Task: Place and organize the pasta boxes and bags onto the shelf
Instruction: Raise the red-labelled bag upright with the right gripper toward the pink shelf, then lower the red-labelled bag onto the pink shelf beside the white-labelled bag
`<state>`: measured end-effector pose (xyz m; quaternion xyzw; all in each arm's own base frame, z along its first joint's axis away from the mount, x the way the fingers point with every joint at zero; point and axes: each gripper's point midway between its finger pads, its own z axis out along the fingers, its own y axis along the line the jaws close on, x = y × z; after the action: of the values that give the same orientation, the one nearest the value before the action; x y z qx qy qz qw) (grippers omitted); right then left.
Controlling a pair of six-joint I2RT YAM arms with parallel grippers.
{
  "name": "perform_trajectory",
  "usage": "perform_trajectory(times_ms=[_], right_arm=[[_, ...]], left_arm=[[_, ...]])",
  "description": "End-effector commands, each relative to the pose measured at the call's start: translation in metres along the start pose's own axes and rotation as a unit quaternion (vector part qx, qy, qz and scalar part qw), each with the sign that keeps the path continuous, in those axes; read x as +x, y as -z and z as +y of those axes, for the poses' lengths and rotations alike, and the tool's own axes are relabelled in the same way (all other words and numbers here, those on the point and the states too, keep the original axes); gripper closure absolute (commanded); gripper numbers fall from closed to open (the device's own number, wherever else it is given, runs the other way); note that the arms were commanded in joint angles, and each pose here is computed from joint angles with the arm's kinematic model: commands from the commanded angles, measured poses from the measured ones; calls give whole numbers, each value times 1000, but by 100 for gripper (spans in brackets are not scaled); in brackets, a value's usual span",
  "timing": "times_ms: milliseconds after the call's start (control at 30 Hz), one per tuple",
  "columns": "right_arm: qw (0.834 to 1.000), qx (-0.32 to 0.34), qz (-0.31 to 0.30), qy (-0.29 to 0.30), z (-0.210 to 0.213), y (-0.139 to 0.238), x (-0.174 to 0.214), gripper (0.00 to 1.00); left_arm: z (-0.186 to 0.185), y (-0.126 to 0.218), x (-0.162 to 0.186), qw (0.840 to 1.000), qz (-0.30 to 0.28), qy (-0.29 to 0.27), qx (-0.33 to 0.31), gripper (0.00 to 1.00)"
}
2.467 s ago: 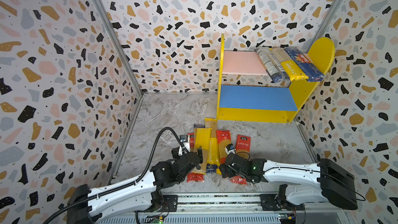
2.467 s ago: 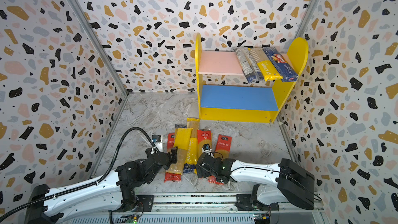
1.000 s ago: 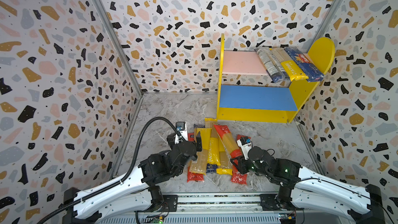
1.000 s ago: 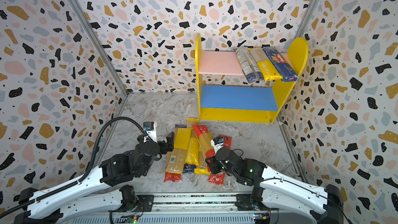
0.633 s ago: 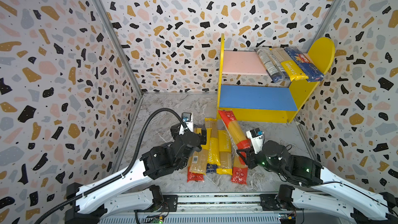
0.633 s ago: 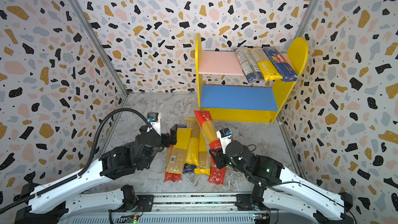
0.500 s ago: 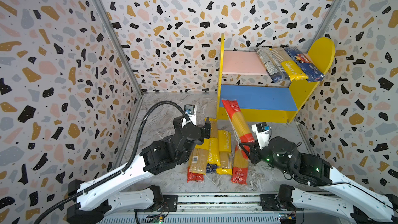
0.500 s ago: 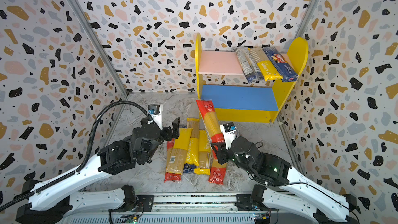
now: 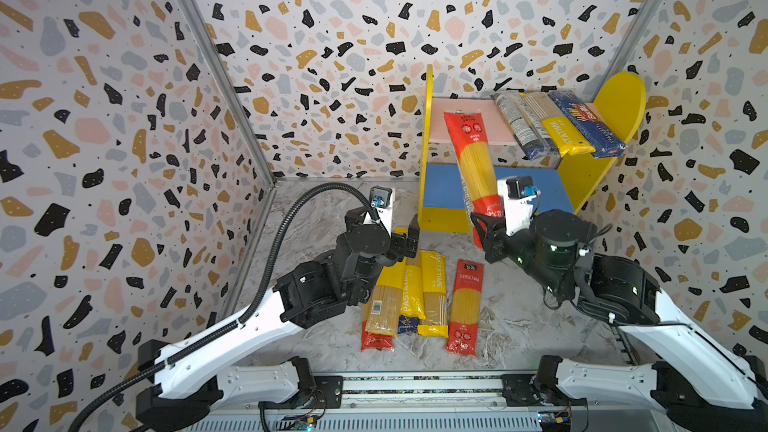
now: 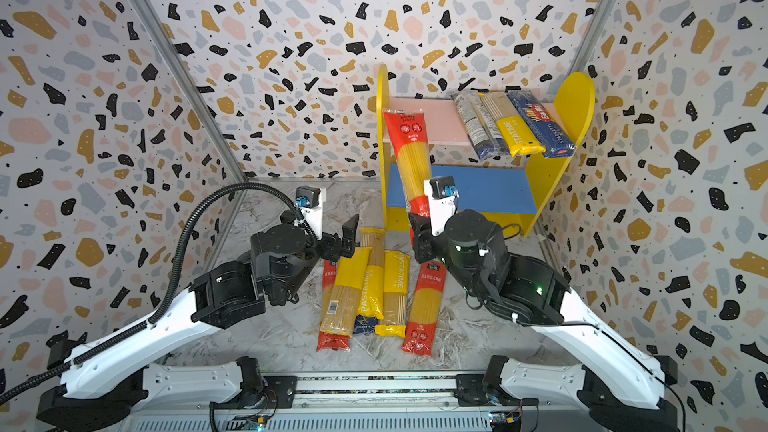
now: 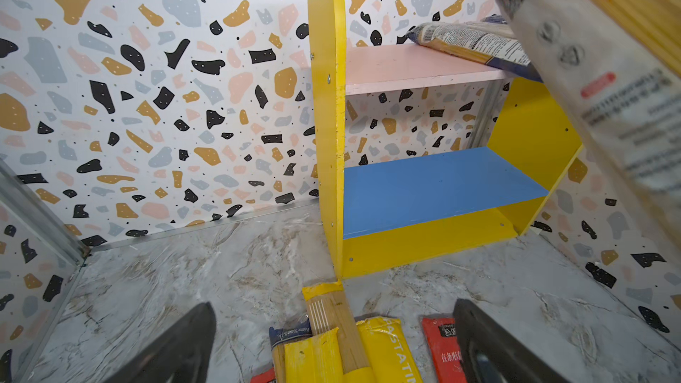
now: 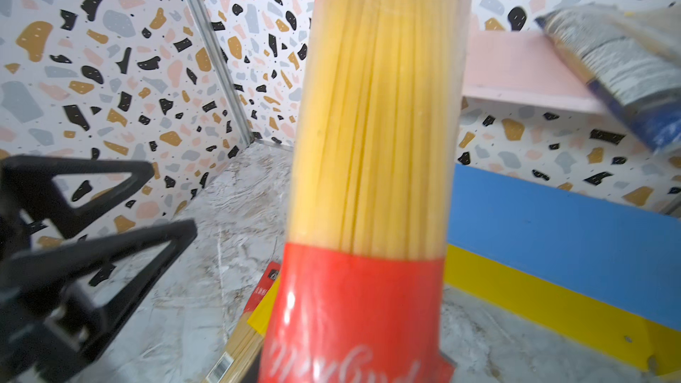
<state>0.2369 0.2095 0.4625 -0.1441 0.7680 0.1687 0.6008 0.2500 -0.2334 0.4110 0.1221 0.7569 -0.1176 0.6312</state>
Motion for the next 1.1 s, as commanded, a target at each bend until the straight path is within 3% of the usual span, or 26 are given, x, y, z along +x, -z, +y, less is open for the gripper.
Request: perform_trajectory(times_ms=[0,367,533,800,1067], right_arm=[[993,54,-99,-20,-32,4,-78,68],[989,110,-101,7,-101,-109,-154,67],[990,109,-84,-12,-133,-149,-139,66],[991,119,-59,-18,-159,-164,-120,65],[992,115,-48,-24,-162,-168,-111,50]], left_arm=[[-1,6,-16,999,-33,10,13,0],[1,-3,0,999,-31,-23,-9,1],[0,-8,4,999,-27,-30,-15,0],[-2,-17,12,999,-20,-38,-24,1],[-7,-26,20,999,-13,-39,-26,1]])
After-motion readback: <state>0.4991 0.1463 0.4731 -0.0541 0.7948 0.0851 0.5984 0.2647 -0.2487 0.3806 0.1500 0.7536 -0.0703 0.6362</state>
